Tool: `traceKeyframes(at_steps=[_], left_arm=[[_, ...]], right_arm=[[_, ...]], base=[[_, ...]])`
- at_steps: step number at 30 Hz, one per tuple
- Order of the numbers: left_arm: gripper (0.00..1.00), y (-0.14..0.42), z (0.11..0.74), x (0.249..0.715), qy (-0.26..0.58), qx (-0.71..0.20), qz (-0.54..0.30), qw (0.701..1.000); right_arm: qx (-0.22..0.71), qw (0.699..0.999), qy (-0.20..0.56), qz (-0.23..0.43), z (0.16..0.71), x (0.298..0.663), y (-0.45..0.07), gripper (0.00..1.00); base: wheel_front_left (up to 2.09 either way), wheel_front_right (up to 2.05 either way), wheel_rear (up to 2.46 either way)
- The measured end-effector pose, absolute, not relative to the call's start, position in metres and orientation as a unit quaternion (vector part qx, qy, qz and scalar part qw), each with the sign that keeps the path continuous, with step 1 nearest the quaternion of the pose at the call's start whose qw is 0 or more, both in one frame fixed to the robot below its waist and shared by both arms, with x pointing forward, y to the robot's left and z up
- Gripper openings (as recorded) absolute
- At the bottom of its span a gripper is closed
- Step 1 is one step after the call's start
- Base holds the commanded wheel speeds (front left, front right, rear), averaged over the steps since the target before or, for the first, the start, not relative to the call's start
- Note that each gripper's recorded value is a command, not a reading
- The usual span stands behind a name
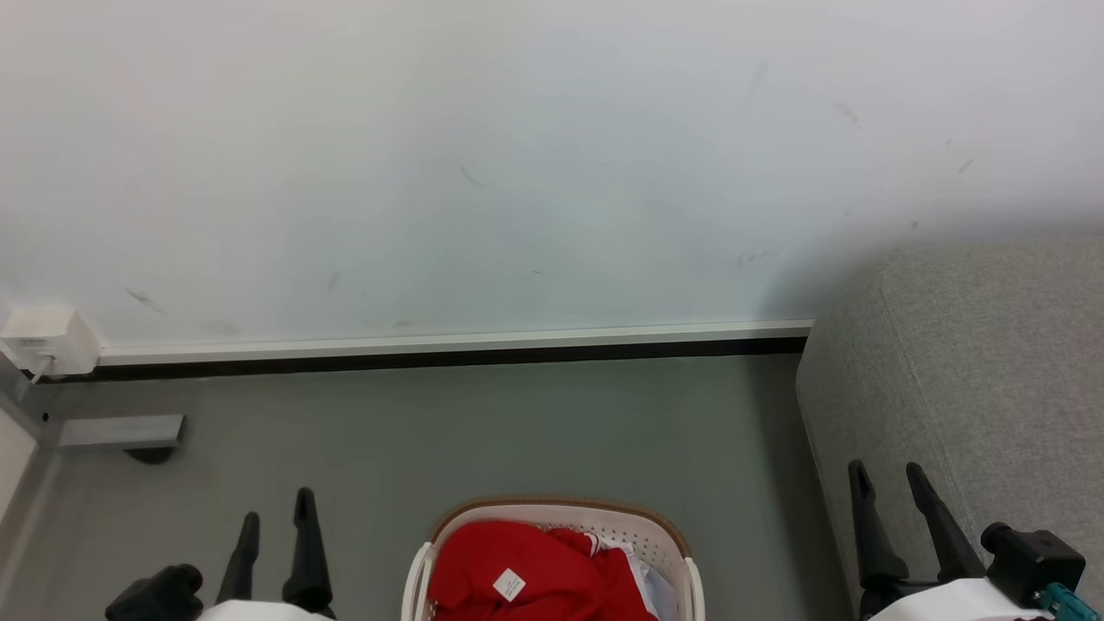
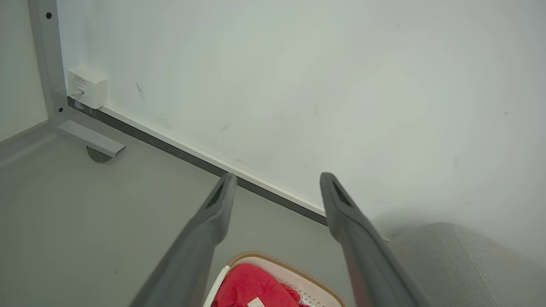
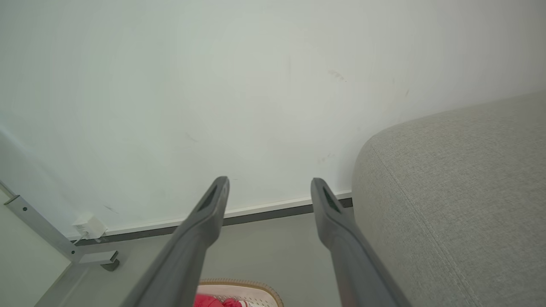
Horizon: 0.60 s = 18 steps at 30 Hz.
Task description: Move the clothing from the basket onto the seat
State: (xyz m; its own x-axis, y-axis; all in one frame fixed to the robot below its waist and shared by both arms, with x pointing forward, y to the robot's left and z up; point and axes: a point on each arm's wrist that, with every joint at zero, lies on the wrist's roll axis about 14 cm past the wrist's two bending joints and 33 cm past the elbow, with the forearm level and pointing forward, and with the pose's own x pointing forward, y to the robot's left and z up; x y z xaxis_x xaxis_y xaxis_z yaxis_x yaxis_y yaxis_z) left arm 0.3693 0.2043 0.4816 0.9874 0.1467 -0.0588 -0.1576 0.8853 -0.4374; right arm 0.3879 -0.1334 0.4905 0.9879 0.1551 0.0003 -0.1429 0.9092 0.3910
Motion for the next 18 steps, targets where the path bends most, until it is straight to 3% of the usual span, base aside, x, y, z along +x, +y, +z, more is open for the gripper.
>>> traceKeyframes(at_steps=[18], left_arm=[[1.0,0.2069,0.4745,0.3654,0.016,-0.14,0.07,0.988]], right_arm=[[0.135,0.987,0.018,0.084,0.4823,0.3867,-0.1323,1.0]], base=[[0.0,0.0,0.0]])
